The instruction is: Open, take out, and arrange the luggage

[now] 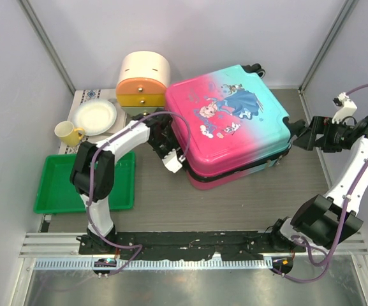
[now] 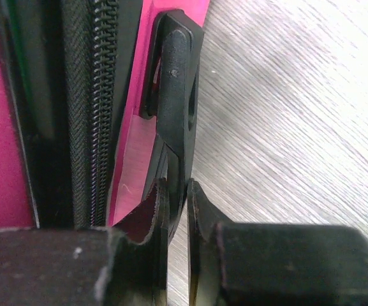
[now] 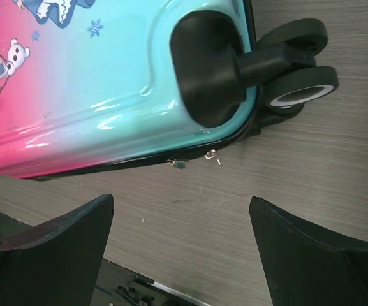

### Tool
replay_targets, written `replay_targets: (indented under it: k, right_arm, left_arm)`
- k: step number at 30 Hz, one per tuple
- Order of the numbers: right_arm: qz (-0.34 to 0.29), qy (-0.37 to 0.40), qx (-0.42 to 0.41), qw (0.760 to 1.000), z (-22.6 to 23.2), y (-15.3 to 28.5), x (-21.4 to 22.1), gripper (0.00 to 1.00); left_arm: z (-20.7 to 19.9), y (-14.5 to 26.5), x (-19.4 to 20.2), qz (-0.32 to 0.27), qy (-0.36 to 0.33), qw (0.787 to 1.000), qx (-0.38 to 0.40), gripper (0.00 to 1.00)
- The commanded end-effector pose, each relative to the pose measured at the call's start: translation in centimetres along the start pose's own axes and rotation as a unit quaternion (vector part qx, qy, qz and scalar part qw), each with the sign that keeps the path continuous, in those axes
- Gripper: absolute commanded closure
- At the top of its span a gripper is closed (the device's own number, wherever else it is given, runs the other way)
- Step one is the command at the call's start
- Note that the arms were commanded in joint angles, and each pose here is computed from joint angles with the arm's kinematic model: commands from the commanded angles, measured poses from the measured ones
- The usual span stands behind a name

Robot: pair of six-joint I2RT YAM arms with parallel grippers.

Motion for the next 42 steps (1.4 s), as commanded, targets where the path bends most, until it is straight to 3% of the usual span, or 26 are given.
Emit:
replay_targets:
  k: [1,5,6,7,8,9,13,14,16,17,20,21,24,28,33,36,38,39,40,42]
  right_arm:
    - [-0.020,-0.018,-0.086,0.996,0.2,-0.2,2.6,0.06]
    - [-0.015,0.014,-0.087,0.996,-1.0,-1.2,4.1,0.08]
    - [-0.015,0.018,-0.079,0.997,-1.5,-1.2,4.4,0.08]
    - [-0.002,0.028,-0.079,0.996,-1.5,-1.1,4.8,0.09]
    - [0.003,0.065,-0.085,0.994,-2.1,-1.3,5.1,0.09]
    - [0.011,0.069,-0.092,0.993,-2.1,-1.3,5.6,0.09]
    - [0.019,0.071,-0.110,0.991,-2.0,-2.1,7.8,0.14]
    - [0.010,0.076,-0.115,0.990,-1.9,-2.3,8.3,0.17]
    - [-0.002,0.083,-0.119,0.989,-1.7,-3.0,10.1,0.18]
    - [-0.017,0.083,-0.123,0.989,-1.6,-3.4,10.4,0.18]
    - [-0.048,0.104,-0.132,0.985,-1.3,-4.3,11.3,0.17]
    - [-0.070,0.104,-0.140,0.982,-1.1,-4.7,11.3,0.17]
    - [-0.109,0.132,-0.141,0.975,-0.7,-5.4,11.7,0.18]
    - [-0.123,0.184,-0.102,0.970,-1.9,-6.4,12.2,0.18]
    - [-0.119,0.174,-0.077,0.975,-3.0,-6.9,12.4,0.18]
    - [-0.131,0.149,-0.081,0.977,-2.6,-7.3,12.8,0.24]
    - [-0.134,0.154,-0.039,0.978,-3.5,-7.5,12.6,0.28]
    - [-0.135,0.085,-0.020,0.987,-2.7,-7.6,13.2,0.30]
    - [-0.158,0.131,0.033,0.978,-3.8,-7.5,12.1,0.30]
    - [-0.178,0.146,0.067,0.971,-3.2,-7.5,12.7,0.30]
  left_arm:
    - [-2.8,4.8,0.2,0.015,0.009,1.000,0.001,0.84]
    - [-2.6,7.3,0.2,-0.003,0.069,0.995,-0.066,0.67]
    - [-2.8,8.0,0.1,-0.009,0.084,0.994,-0.076,0.56]
    - [-3.2,8.4,-0.7,-0.026,0.104,0.991,-0.081,0.38]
    - [-3.6,9.3,-1.6,-0.030,0.103,0.990,-0.090,0.13]
    - [-4.0,9.8,-2.3,-0.037,0.103,0.989,-0.095,0.01]
    - [-5.2,11.0,-4.5,-0.068,0.153,0.975,-0.144,0.00]
    - [-5.8,11.0,-4.9,-0.086,0.231,0.957,-0.152,0.00]
    - [-5.3,12.0,-5.5,-0.102,0.285,0.934,-0.187,0.00]
    - [-5.5,12.3,-6.2,-0.129,0.359,0.905,-0.190,0.00]
    - [-5.0,13.5,-7.5,-0.174,0.430,0.855,-0.232,0.00]
    - [-5.2,13.6,-8.2,-0.197,0.483,0.821,-0.234,0.00]
    - [-5.3,14.3,-9.3,-0.238,0.507,0.780,-0.277,0.00]
    - [-5.3,14.4,-9.7,-0.264,0.524,0.749,-0.308,0.00]
    - [-5.5,14.3,-10.0,-0.288,0.525,0.729,-0.331,0.00]
    - [-5.5,14.0,-9.8,-0.289,0.545,0.712,-0.337,0.00]
    - [-5.6,13.9,-9.5,-0.285,0.566,0.691,-0.348,0.00]
    - [-5.5,14.0,-9.4,-0.287,0.568,0.685,-0.356,0.00]
    - [-5.6,13.7,-9.3,-0.285,0.576,0.678,-0.356,0.00]
    - [-5.7,13.5,-9.3,-0.291,0.590,0.664,-0.356,0.00]
Point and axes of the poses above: each gripper's point midway between its finger pads, its own y axis back along the fingers, its own z axis along the line the jaws close on, x = y × z, the point moved 9 cm from there along y, back along the fingers, and after that the axes turned 7 degrees about y, right-handed, at the moved point
